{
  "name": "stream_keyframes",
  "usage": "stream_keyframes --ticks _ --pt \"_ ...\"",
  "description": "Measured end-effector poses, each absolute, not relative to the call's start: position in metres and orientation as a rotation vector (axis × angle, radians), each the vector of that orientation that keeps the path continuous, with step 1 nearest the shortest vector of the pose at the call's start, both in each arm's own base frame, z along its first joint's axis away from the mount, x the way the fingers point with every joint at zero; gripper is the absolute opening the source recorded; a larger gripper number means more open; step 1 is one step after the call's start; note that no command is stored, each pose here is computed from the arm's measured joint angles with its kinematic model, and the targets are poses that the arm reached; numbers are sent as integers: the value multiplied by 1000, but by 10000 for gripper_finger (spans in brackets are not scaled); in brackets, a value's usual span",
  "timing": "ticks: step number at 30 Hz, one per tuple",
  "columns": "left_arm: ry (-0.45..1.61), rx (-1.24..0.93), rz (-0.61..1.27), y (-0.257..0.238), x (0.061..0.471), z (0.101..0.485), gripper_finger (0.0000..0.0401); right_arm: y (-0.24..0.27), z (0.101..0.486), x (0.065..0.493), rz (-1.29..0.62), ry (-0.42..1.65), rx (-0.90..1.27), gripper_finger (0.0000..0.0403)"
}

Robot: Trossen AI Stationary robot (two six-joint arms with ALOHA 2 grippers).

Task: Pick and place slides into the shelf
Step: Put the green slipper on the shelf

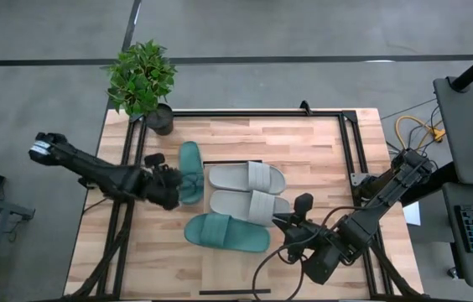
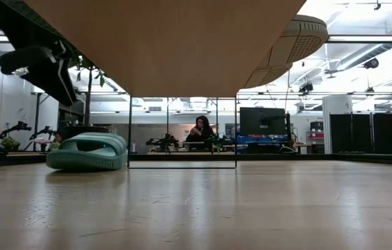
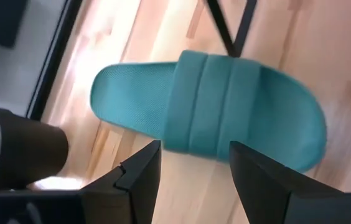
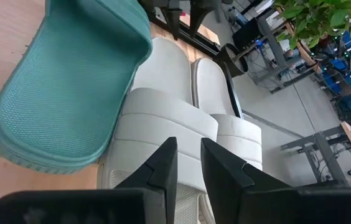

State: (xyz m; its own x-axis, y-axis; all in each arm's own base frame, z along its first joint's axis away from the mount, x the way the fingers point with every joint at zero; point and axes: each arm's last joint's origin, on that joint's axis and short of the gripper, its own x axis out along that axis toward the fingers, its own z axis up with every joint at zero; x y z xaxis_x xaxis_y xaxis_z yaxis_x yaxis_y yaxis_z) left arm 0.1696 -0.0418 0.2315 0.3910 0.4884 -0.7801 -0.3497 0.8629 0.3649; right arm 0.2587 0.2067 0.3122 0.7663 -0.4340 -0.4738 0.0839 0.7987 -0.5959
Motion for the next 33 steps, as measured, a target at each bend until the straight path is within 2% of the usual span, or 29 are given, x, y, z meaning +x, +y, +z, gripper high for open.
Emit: stream_keyframes --ticks 9,21,27,33 --pt "953 351 610 -85 177 203 173 207 312 259 -305 640 -569 60" --pt "1043 479 729 -97 185 160 173 207 312 259 -305 641 -570 63" --pt "977 492 732 -102 185 169 173 207 311 259 -305 641 -570 59" --pt "913 409 708 -97 179 190 173 207 312 259 -305 641 -570 61"
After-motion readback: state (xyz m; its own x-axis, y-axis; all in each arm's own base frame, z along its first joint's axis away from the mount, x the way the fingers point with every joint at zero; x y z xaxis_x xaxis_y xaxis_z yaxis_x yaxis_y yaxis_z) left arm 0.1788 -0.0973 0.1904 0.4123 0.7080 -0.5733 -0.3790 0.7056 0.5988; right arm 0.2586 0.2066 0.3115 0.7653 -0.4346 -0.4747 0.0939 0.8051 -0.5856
